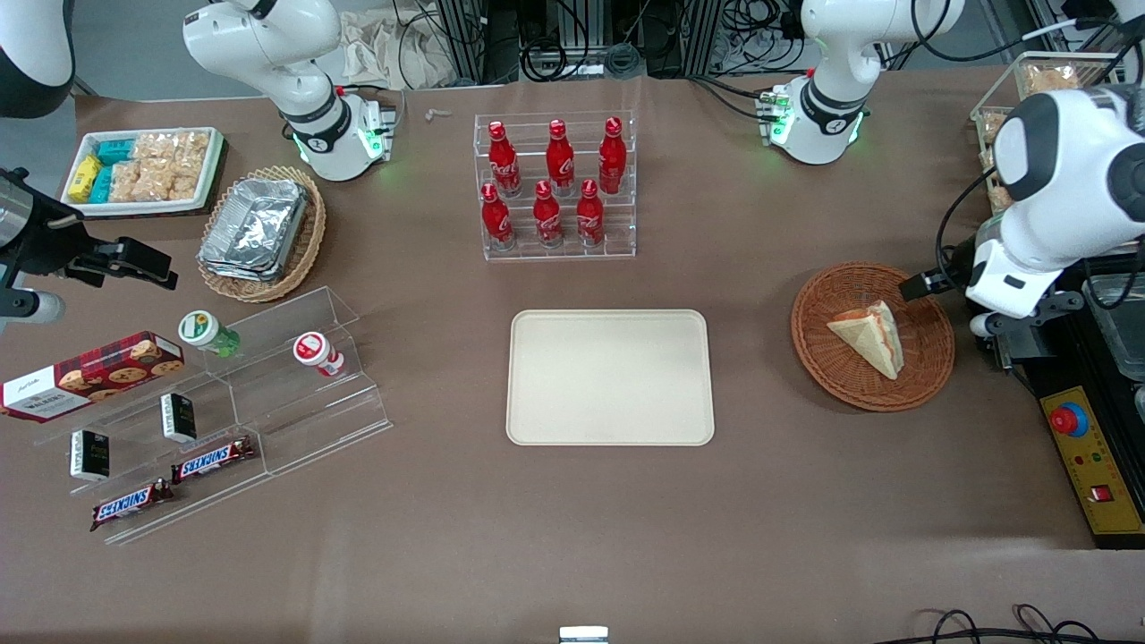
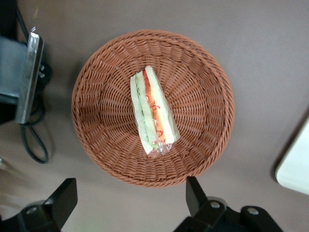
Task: Place sandwich from basket to tray
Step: 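Lower the open left gripper over the sandwich and close on it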
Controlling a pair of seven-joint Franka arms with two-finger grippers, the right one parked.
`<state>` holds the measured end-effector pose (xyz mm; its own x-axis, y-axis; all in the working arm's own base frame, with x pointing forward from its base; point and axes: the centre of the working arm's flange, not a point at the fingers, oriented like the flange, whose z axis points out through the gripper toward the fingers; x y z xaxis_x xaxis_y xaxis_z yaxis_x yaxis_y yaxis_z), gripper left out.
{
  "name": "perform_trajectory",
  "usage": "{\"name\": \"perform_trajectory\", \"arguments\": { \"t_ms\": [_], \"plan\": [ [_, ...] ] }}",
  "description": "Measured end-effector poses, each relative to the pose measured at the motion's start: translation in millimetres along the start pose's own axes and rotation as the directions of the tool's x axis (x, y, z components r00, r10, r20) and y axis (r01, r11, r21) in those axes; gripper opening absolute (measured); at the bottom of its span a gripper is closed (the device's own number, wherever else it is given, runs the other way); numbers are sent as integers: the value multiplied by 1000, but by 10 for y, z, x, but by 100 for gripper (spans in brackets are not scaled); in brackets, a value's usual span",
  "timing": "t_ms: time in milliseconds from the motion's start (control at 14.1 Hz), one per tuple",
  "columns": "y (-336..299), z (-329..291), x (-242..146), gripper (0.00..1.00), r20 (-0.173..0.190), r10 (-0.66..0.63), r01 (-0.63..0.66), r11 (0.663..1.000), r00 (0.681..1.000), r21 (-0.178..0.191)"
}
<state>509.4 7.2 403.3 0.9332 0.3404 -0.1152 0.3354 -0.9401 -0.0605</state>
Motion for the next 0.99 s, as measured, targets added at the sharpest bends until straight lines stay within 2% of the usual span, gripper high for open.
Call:
{"name": "perform_trajectory", "arguments": {
  "t_ms": [142, 496, 709, 992],
  "plan": [
    [35, 208, -28, 100, -16, -68, 67, 998, 998, -7],
    [249, 747, 0, 100, 12, -241, 241, 970, 970, 14],
    [320, 1035, 45, 100, 32, -275, 274, 961, 961, 32],
    [284, 1173, 86, 100, 39, -287, 285, 958, 957, 37]
  ]
}}
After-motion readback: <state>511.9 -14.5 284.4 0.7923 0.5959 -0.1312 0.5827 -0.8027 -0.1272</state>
